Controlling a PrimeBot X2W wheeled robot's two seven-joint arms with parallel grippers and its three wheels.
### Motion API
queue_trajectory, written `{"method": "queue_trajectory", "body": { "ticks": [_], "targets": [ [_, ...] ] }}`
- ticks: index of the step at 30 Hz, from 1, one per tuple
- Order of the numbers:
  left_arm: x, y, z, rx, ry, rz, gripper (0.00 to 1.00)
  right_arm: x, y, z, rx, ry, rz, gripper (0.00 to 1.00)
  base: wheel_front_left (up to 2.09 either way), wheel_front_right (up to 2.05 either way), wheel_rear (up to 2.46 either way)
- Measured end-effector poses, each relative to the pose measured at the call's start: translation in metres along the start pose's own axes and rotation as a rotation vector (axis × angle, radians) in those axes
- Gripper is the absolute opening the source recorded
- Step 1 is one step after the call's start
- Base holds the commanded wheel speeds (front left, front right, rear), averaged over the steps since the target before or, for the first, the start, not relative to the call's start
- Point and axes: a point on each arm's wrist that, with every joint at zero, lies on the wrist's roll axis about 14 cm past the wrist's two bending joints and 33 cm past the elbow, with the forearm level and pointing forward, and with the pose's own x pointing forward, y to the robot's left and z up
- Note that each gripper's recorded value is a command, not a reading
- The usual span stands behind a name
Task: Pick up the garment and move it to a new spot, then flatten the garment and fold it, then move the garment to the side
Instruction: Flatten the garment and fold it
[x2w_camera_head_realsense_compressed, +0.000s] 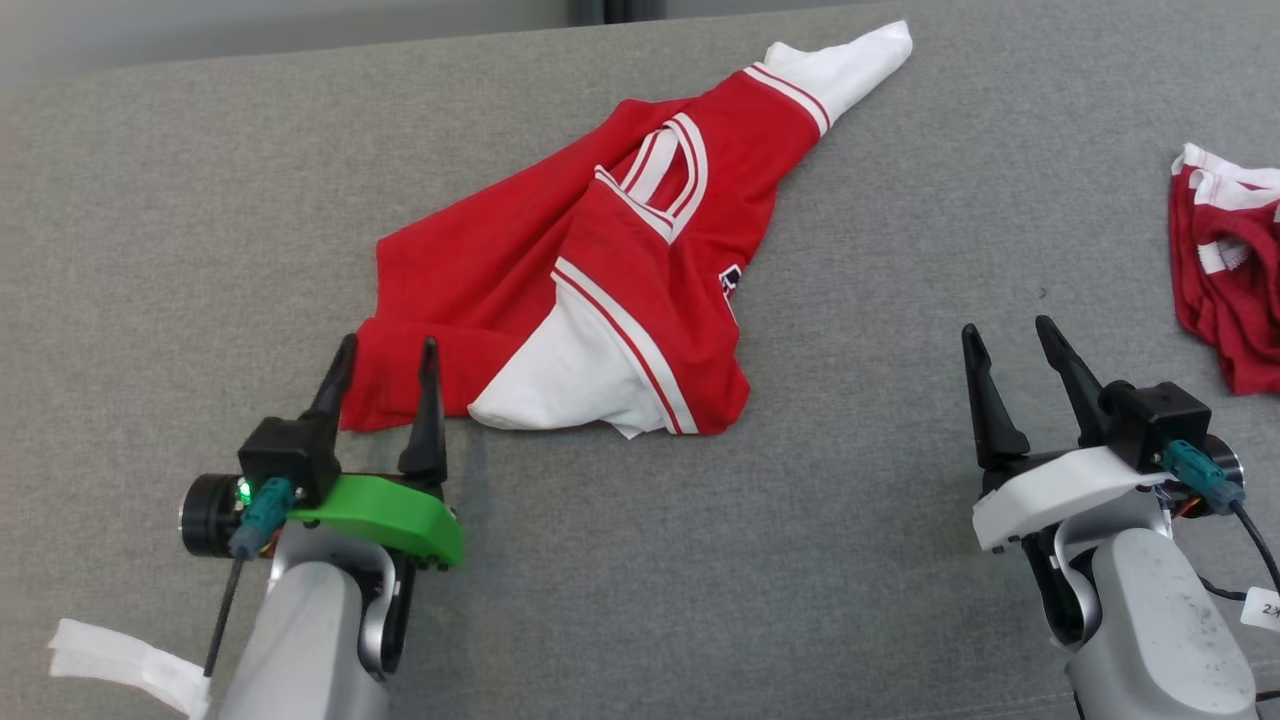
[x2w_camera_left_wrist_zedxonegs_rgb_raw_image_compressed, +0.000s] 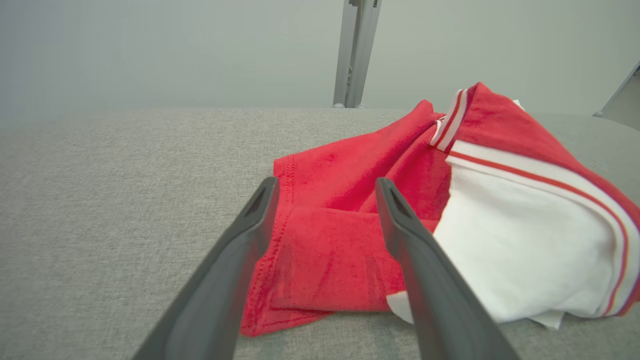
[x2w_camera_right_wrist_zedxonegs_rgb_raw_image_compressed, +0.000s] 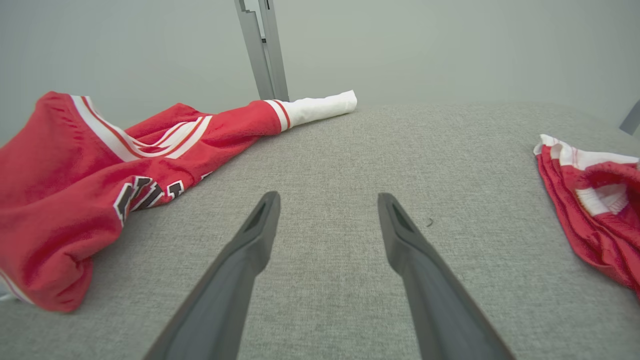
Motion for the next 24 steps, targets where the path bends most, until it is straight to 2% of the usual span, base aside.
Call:
{"method": "queue_trajectory", "body": {
  "ticks": [7,13,15,17,22,24],
  "targets": [
    [0.000,-0.052,-0.037,-0.032,0.110,-0.158,1.00,-0.007,-0.015,-0.002,-0.002,0.009,-0.039,1.00,0.00,0.00,0.00],
    [0.001,-0.051,-0.052,-0.029,0.163,-0.186,1.00,-0.009,-0.021,-0.005,-0.004,0.018,-0.055,1.00,0.00,0.00,0.00],
    [0.001,-0.052,-0.053,-0.028,0.168,-0.192,0.81,-0.009,-0.021,-0.006,-0.004,0.019,-0.057,1.00,0.00,0.00,0.00],
    [0.000,-0.053,-0.054,-0.032,0.171,-0.196,0.67,-0.009,-0.021,-0.005,-0.004,0.018,-0.056,1.00,0.00,0.00,0.00],
    [-0.003,-0.059,-0.051,-0.038,0.165,-0.216,0.56,-0.007,-0.017,-0.005,0.001,0.016,-0.046,1.00,0.00,0.00,0.00],
    [-0.007,-0.061,-0.054,-0.038,0.177,-0.224,0.31,-0.006,-0.015,-0.005,0.006,0.016,-0.040,1.00,0.00,0.00,0.00]
  ]
}}
